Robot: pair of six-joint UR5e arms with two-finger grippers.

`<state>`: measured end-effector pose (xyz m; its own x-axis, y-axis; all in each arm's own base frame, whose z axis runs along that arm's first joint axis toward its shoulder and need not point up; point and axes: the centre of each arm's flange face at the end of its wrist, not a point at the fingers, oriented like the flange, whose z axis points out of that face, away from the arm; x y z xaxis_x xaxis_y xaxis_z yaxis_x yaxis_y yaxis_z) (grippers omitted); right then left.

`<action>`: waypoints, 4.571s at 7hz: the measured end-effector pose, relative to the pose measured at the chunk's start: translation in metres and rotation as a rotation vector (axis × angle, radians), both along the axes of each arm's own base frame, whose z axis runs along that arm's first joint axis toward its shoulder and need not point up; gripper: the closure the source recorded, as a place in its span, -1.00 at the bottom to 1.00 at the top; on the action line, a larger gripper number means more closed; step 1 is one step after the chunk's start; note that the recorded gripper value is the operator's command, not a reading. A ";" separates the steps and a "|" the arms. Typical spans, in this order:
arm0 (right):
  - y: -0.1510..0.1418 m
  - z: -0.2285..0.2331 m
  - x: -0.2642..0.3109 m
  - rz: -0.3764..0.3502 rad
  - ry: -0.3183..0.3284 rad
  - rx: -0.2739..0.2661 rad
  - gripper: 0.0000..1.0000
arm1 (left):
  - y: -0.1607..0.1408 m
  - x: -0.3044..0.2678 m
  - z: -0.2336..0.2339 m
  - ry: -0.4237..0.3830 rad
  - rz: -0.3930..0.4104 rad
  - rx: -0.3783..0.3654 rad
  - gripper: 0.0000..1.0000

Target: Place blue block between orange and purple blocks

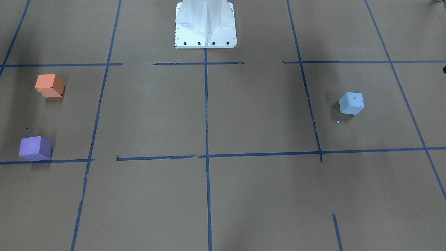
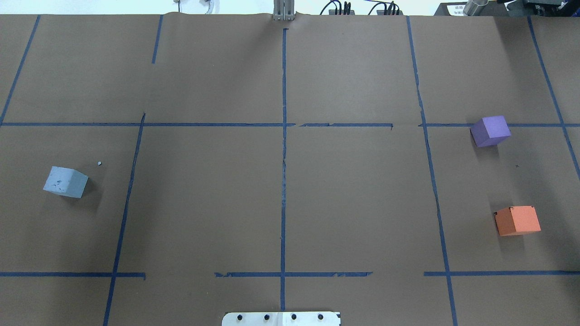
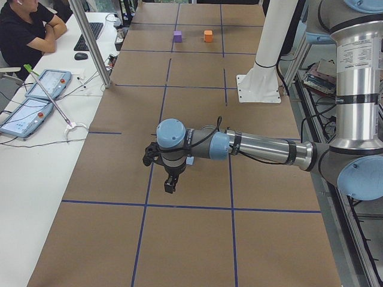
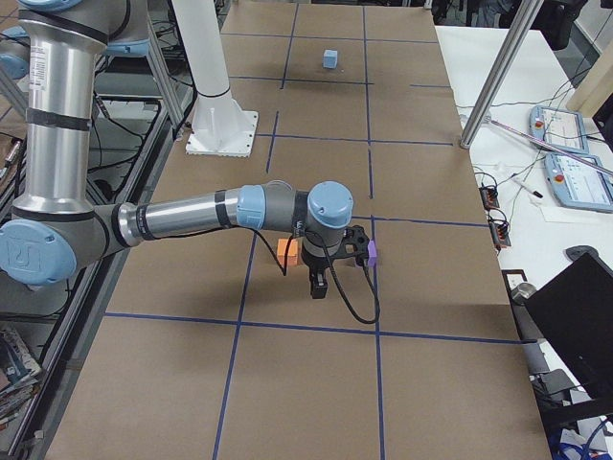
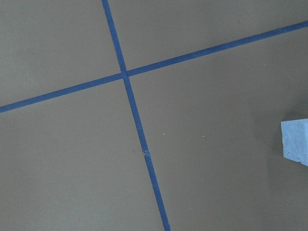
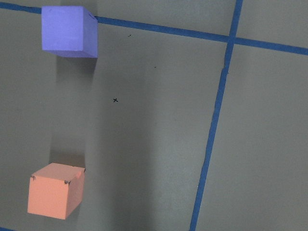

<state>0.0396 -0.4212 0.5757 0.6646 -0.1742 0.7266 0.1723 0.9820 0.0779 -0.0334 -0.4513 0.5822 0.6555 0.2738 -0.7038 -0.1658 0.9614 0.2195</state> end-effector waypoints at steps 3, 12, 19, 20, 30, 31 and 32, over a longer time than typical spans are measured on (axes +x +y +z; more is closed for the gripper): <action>-0.005 0.003 -0.006 -0.003 0.004 0.026 -1.00 | -0.016 0.099 -0.047 0.039 -0.035 -0.023 -1.00; -0.006 0.004 -0.015 -0.023 -0.001 0.027 -1.00 | 0.004 0.307 -0.025 -0.079 0.022 -0.118 -0.55; -0.010 0.000 -0.027 -0.049 -0.001 0.037 -1.00 | -0.017 0.418 -0.234 0.179 -0.087 -0.182 1.00; -0.014 -0.004 -0.032 -0.055 -0.001 0.042 -1.00 | -0.007 0.483 -0.298 0.167 -0.098 -0.178 1.00; -0.064 -0.103 -0.152 0.011 -0.038 0.011 -1.00 | -0.014 0.670 -0.437 0.050 -0.207 -0.113 -1.00; -0.067 -0.132 -0.193 0.057 -0.067 0.002 -1.00 | -0.024 0.639 -0.441 0.080 -0.238 -0.099 -1.00; -0.067 -0.166 -0.244 0.109 -0.085 -0.026 -1.00 | -0.033 0.595 -0.431 0.108 -0.271 -0.083 -1.00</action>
